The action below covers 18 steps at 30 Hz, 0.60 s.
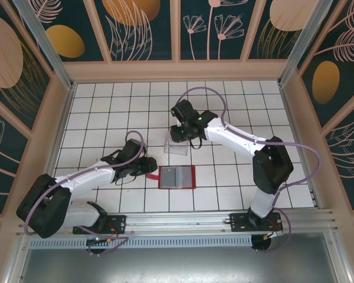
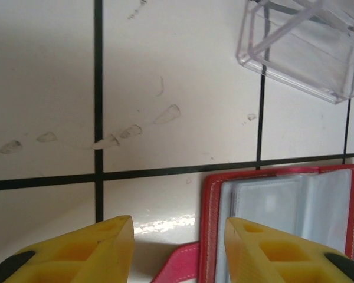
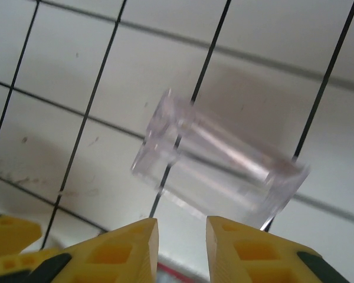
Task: Take the credit cards out of the card holder
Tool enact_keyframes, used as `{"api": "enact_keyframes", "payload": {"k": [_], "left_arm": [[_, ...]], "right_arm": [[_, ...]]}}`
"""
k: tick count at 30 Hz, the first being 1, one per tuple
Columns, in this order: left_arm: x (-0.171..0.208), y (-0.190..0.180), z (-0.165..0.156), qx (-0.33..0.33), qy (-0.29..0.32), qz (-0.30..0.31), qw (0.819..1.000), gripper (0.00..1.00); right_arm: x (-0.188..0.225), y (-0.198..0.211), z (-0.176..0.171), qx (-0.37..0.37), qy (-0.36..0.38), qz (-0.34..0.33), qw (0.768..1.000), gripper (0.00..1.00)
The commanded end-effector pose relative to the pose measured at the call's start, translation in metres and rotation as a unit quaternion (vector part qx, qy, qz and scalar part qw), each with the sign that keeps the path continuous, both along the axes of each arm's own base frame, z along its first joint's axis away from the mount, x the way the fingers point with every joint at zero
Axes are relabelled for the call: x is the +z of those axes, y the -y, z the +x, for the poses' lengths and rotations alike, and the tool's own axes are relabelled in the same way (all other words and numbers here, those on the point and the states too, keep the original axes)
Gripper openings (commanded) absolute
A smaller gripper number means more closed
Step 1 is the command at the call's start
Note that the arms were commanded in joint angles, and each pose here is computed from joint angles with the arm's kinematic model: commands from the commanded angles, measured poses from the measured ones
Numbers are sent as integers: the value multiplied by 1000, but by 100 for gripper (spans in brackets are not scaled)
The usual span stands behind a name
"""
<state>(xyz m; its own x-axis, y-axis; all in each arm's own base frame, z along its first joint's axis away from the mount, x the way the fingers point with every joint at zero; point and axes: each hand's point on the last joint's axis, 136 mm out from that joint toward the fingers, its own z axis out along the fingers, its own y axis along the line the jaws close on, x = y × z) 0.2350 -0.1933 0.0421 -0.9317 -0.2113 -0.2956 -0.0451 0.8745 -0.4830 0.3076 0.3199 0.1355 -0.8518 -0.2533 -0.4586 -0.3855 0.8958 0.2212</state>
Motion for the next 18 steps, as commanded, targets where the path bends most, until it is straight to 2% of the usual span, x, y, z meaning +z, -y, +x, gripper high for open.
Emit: {"api": "enact_keyframes", "payload": {"k": [1, 8, 18], "left_arm": [[8, 1, 11, -13, 16, -10, 1000, 46], [18, -20, 27, 22, 33, -25, 999, 46], [37, -44, 40, 67, 74, -24, 995, 46]], "right_arm": [[-7, 8, -33, -68, -55, 1, 996, 29], [-32, -7, -80, -60, -100, -29, 993, 32], [-70, -33, -114, -49, -138, -80, 986, 36]]}}
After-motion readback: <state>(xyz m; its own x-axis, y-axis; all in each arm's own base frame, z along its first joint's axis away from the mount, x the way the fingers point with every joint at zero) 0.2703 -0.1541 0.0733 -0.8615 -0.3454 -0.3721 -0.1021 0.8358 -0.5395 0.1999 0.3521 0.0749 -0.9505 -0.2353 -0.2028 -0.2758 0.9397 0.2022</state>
